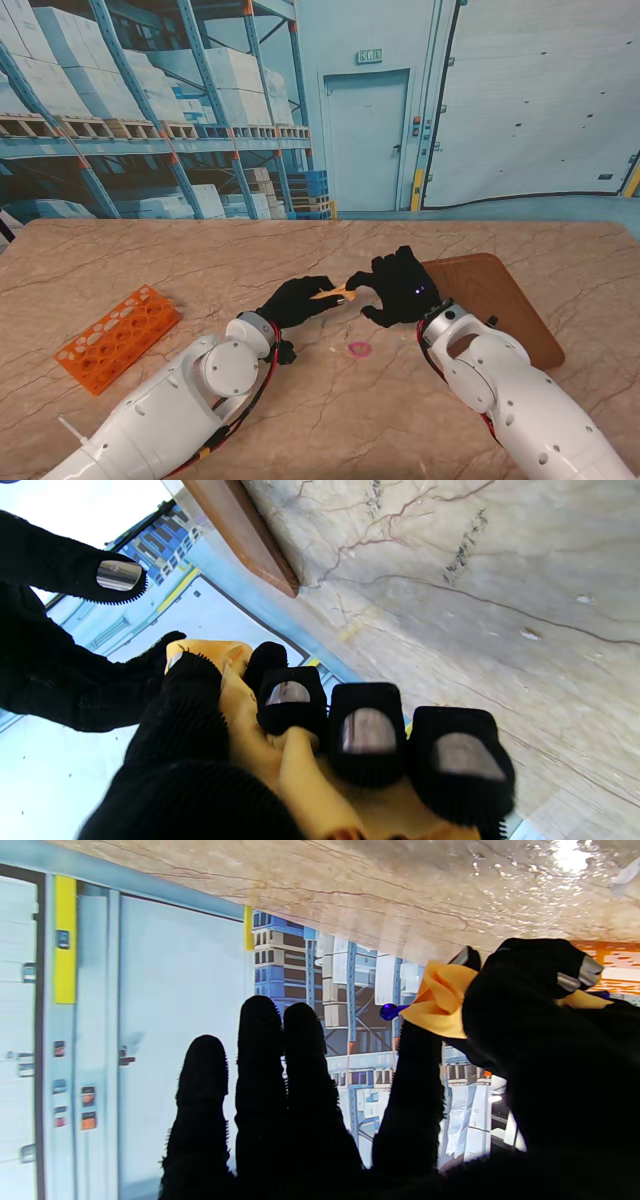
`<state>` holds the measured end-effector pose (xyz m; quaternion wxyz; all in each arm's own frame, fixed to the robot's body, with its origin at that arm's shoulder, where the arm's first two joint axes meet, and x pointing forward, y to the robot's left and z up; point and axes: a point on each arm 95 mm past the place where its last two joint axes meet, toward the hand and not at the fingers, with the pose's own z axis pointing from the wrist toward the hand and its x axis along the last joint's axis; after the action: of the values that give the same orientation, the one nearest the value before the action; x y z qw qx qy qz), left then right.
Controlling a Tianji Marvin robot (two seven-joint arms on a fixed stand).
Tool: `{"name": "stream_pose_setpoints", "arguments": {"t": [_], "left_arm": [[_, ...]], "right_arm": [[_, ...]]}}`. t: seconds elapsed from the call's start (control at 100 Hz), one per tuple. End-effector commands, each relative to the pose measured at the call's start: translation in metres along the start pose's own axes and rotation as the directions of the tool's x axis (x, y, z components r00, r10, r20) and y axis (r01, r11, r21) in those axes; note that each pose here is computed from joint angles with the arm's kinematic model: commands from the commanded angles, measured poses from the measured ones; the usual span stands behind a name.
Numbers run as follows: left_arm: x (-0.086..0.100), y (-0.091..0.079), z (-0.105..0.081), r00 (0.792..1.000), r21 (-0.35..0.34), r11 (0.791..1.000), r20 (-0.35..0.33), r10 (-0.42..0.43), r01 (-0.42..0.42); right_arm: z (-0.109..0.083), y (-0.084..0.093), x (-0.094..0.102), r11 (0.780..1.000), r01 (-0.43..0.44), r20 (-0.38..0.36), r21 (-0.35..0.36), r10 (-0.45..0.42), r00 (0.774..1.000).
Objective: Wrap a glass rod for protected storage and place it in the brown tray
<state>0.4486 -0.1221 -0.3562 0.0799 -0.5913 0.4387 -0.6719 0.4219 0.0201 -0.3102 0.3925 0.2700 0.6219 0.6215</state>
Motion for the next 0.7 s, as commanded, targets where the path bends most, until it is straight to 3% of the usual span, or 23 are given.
{"name": "stream_pose_setpoints", "arguments": {"t": [0.0,0.35,0.69], "left_arm": [[-0.004,0.002,-0.003,1.000,0.009,1.000,0.018,-0.003,0.003],[-0.003,0.003,-0.004,1.000,-0.009,1.000,0.026,-0.001,0.001],[-0.002,0.003,-0.005,0.999,-0.061,0.998,-0.041,0.028,-0.030]], "right_arm": [[-0.008,-0.003,-0.010,1.000,0.021,0.034,0.006,-0.021,0.999],[-0.018,-0.001,-0.016,0.999,-0.002,0.079,-0.034,0.005,0.997],[-0.001,-0.008,-0.010,0.999,-0.030,0.050,-0.016,0.031,0.998]]}}
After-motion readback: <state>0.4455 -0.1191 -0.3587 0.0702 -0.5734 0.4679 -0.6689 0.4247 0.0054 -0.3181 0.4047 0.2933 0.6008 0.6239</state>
